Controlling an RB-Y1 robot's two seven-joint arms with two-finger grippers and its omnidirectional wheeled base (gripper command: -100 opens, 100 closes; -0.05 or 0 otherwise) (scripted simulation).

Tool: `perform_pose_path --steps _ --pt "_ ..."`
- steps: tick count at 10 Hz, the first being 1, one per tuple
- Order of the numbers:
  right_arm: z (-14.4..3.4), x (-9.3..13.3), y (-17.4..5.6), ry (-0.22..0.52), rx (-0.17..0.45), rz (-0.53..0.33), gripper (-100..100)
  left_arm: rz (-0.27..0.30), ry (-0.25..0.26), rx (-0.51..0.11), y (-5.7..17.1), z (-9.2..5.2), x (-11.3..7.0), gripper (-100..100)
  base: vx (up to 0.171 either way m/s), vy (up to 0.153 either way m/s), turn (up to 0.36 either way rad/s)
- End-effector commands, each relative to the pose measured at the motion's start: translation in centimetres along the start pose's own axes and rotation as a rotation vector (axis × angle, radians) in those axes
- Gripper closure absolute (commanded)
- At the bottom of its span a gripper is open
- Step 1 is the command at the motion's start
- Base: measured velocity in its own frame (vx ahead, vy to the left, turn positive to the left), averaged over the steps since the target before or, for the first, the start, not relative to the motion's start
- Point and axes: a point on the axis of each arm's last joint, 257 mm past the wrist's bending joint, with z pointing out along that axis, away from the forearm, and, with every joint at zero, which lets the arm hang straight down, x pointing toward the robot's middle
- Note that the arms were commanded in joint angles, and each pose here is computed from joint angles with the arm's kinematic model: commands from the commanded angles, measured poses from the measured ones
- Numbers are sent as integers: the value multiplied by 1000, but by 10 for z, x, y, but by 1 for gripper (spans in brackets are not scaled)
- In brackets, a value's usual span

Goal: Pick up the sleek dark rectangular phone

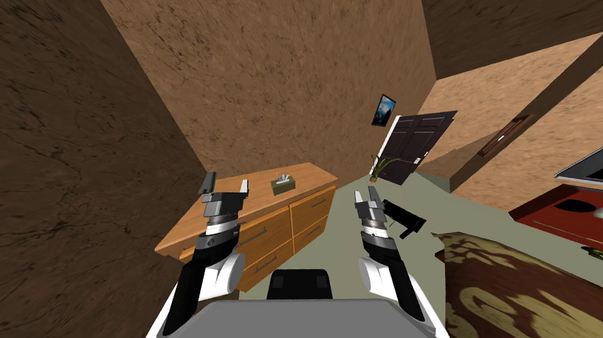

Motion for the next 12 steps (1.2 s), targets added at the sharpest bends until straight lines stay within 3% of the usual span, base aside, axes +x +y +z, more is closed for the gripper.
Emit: perform_pose_path --steps 1,3,6,7,9,10,12 --pt "0 0 0 0 0 0 0 18 36 -33 10 -5 0 -100 -5 -15 -16" --pt "0 0 0 0 0 0 0 33 60 -63 20 -10 -2 -100 -13 -44 -15" --pt "0 0 0 0 0 0 0 84 104 -186 58 -33 -27 -100 -30 -72 -34" --pt "0 0 0 0 0 0 0 88 115 -189 58 -33 -26 -100 -24 -78 -3" --pt "0 0 0 0 0 0 0 129 123 -290 84 -55 -57 -100 -35 -89 -43" --pt "0 0 0 0 0 0 0 133 132 -296 85 -56 -57 -100 -35 -104 -15" --pt "0 0 0 0 0 0 0 187 130 -407 106 -82 -99 -100 -41 -112 -57"
